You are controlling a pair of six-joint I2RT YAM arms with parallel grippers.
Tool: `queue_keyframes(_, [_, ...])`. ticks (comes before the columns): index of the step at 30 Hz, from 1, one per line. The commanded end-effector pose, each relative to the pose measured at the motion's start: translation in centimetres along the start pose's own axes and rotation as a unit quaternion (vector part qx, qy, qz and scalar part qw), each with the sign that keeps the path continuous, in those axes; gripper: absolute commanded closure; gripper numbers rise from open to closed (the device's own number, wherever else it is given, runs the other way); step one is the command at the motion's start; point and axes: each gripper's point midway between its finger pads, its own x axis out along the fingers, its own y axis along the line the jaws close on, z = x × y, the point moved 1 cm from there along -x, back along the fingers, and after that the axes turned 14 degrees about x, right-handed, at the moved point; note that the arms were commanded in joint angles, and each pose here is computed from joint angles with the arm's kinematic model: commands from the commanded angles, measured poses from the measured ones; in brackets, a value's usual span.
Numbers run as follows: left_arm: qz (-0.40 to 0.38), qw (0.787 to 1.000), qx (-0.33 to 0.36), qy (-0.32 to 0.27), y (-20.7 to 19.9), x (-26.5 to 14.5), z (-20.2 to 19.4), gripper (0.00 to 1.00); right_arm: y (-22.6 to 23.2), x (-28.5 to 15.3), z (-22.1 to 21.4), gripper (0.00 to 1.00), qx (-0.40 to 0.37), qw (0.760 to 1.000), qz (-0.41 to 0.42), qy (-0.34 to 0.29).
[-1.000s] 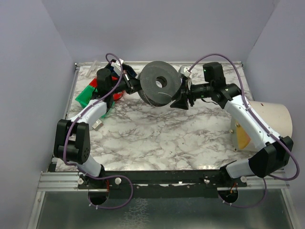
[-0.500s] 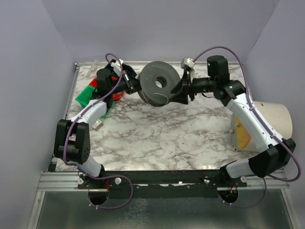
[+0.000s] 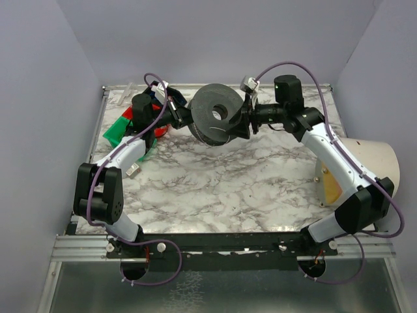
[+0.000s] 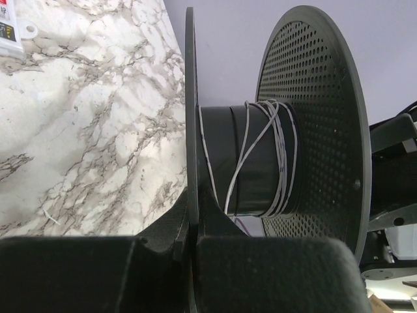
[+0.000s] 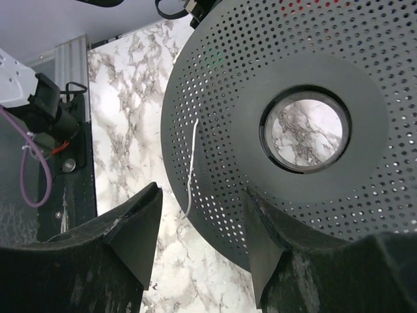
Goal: Wrap the cables
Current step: Wrap the cable around the cable reel.
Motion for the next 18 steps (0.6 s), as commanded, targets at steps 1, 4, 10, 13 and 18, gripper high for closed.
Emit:
queue_keyframes(1, [-0.021, 0.999, 0.021, -0.011, -1.0, 0.1, 0.6, 1.0, 0.1, 1.1, -0.6, 0.43, 0.002, 1.0, 0.011, 0.008])
queue_keyframes(4, [-0.021, 0.999, 0.022, -0.01, -0.9, 0.1, 0.5, 1.0, 0.3, 1.4, -1.0, 0.43, -0.002, 1.0, 0.014, 0.016])
queue_keyframes(10, [-0.021, 1.0, 0.021, -0.008, -0.8, 0.2, 0.3, 1.0, -0.2, 2.1, -1.9, 0.46, 0.002, 1.0, 0.007, 0.027])
queue_keyframes(13, [-0.022, 0.999, 0.022, -0.008, -0.8, 0.2, 0.3, 1.0, -0.3, 2.4, -2.2, 0.56, 0.008, 1.0, 0.009, 0.028])
queue_keyframes(18, [-0.026, 0.999, 0.027, -0.007, -1.1, 0.1, 0.3, 1.0, -0.2, 2.3, -2.2, 0.98, 0.021, 1.0, 0.008, 0.02])
